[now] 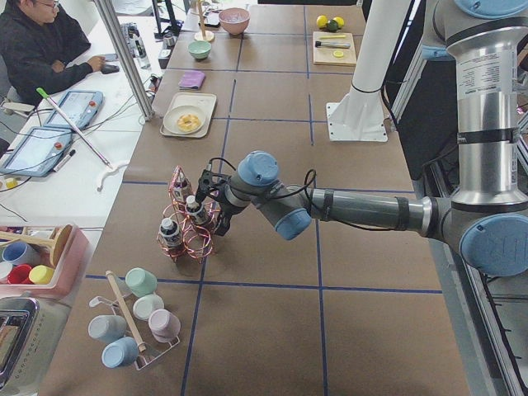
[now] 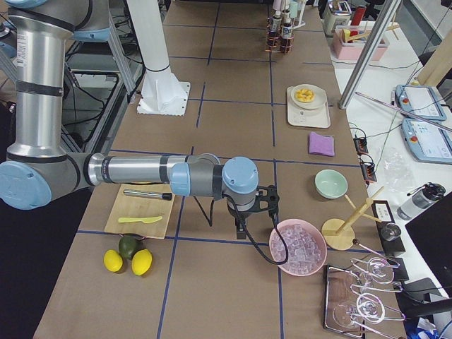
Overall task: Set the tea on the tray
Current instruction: 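Grasp a dark tea bottle in the copper rack with the left gripper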
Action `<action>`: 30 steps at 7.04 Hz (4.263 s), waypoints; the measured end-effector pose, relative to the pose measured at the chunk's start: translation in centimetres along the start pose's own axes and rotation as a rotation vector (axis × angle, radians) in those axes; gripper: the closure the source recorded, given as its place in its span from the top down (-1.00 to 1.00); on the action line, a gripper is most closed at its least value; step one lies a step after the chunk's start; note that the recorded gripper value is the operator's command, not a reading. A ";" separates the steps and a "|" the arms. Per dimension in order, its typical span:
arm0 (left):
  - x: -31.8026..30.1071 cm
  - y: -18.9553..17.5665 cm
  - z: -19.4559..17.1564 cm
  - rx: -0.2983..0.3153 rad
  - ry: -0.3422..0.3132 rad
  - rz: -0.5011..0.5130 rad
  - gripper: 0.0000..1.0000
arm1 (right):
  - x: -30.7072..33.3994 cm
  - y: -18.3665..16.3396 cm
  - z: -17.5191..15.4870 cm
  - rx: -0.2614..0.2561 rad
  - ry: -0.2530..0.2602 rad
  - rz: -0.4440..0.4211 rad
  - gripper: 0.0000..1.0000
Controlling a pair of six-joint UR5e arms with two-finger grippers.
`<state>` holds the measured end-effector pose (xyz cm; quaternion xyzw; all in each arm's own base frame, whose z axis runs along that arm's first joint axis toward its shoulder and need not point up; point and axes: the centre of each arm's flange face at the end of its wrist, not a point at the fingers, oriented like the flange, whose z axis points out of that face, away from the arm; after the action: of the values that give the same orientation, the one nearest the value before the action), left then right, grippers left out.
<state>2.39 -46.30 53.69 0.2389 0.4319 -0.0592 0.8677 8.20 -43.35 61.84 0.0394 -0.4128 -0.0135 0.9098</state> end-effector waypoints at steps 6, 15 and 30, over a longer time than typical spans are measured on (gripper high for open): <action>7.4 -1.6 5.3 0.303 -0.103 0.040 0.86 | 0.0 -0.2 0.0 0.000 0.000 0.000 1.00; 7.3 -1.5 9.6 0.334 -0.134 0.064 0.34 | 0.1 -0.2 0.0 0.000 0.000 0.000 1.00; 7.9 -3.4 7.2 0.304 -0.051 0.068 -1.00 | 0.1 -0.1 0.1 -0.001 -0.001 0.003 1.00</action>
<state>11.48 -51.82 50.03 0.3802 0.3873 -0.1006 0.8338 8.20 -43.50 61.94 0.0382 -0.4134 -0.0122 0.9097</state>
